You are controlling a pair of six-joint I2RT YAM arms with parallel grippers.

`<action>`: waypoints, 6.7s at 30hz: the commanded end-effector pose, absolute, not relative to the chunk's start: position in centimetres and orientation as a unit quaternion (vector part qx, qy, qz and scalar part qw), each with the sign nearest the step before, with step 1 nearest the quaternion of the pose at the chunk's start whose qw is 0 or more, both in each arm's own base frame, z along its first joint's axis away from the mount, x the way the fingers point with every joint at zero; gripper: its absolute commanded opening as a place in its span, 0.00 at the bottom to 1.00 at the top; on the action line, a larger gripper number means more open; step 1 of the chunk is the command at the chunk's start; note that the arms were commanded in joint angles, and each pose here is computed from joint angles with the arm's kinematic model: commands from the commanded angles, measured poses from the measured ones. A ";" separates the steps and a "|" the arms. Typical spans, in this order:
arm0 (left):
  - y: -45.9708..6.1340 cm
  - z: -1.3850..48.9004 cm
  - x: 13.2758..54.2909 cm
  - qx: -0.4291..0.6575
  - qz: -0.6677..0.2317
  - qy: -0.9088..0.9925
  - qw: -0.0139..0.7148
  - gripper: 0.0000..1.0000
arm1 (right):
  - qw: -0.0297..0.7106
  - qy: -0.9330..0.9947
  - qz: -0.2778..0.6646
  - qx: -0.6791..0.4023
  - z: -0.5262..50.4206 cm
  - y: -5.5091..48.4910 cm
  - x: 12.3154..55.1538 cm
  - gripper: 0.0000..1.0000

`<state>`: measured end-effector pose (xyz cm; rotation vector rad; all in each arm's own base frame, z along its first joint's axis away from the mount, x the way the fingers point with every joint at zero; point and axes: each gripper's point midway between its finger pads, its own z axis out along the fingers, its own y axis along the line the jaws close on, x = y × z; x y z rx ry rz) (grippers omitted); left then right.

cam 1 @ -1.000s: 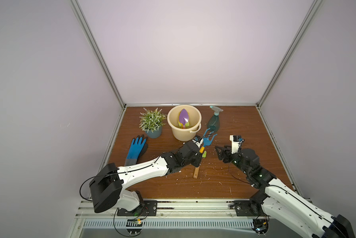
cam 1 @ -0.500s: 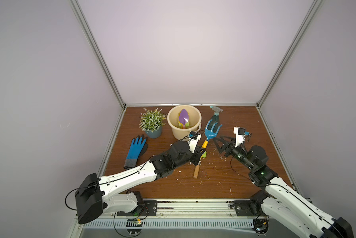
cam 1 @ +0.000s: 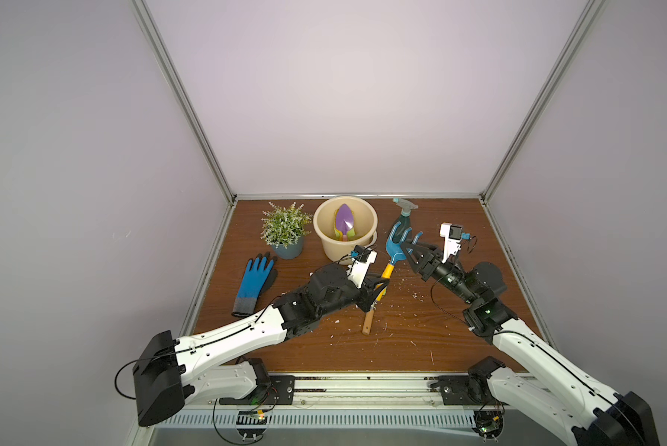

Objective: Organize the gardening tools
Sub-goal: Pick up the gardening tool from the center of the board, then place the gardening tool in the container, then pick up the gardening tool from the center of the board.

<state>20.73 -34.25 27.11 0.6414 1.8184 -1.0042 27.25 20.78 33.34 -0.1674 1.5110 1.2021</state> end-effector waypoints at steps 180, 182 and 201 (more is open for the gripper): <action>-22.1 23.1 28.3 0.083 -0.246 0.821 0.509 0.63 | 0.288 0.883 0.297 -0.223 4.0 27.5 29.6 0.41; -22.2 23.2 28.3 0.082 -0.248 0.820 0.509 0.63 | 0.295 0.884 0.283 -0.225 3.8 27.2 29.8 0.35; -22.3 23.3 28.3 0.085 -0.250 0.818 0.511 0.63 | 0.373 0.847 0.278 -0.257 10.2 26.6 29.0 0.01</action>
